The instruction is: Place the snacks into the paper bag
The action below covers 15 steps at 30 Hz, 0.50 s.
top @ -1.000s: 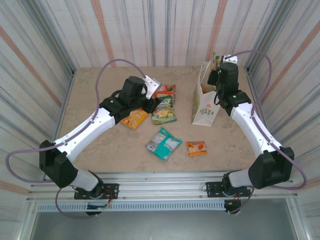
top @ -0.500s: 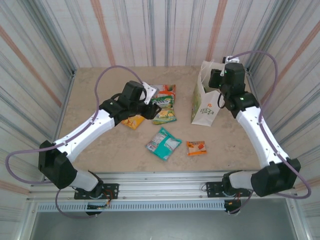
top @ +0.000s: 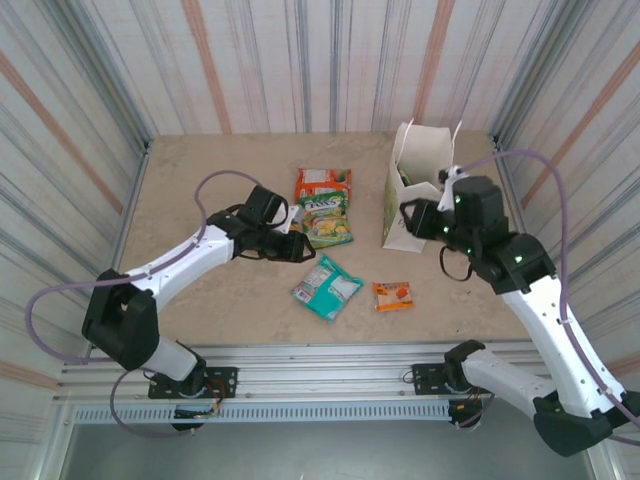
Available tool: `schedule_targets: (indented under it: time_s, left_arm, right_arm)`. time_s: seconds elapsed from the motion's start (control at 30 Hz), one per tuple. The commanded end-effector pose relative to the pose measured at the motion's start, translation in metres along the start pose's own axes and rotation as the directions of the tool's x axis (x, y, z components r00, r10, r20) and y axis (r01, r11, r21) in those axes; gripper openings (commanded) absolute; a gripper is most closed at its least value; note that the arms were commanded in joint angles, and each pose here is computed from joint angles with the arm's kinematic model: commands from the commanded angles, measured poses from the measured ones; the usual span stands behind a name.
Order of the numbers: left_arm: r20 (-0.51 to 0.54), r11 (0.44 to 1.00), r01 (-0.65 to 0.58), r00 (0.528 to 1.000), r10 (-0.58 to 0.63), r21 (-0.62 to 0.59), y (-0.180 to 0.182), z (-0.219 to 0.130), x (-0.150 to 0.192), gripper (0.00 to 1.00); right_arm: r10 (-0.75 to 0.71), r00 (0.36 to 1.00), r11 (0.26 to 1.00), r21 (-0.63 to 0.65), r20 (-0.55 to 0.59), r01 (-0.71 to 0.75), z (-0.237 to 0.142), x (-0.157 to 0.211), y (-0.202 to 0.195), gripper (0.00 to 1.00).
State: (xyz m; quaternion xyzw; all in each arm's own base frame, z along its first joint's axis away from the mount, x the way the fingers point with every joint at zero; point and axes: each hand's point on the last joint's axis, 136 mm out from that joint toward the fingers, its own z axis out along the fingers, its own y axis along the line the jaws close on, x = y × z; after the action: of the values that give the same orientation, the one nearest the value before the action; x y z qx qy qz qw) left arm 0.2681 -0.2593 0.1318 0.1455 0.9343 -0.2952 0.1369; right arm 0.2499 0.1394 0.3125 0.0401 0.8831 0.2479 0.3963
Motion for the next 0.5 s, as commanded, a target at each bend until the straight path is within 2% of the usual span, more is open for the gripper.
schedule_targets:
  time_s: [0.0,0.3,0.47]
  left_arm:
    - [-0.074,0.998,0.070,0.995,-0.070,-0.001,0.011,0.015,0.018,0.60]
    - [-0.176,0.997,0.078,0.982,-0.075,0.013,0.023,0.047,0.033,0.59]
    - [-0.197,0.997,0.075,0.978,-0.073,0.007,0.030,0.058,0.038,0.59]
  right_arm:
    - [0.132,0.980,0.990,0.070,-0.148,-0.123,0.011,0.055,-0.011,0.51]
    - [0.258,0.900,0.965,0.055,-0.351,-0.255,0.060,0.151,0.013,0.53]
    - [0.272,0.863,0.962,0.129,-0.426,-0.240,0.082,0.190,0.007,0.55]
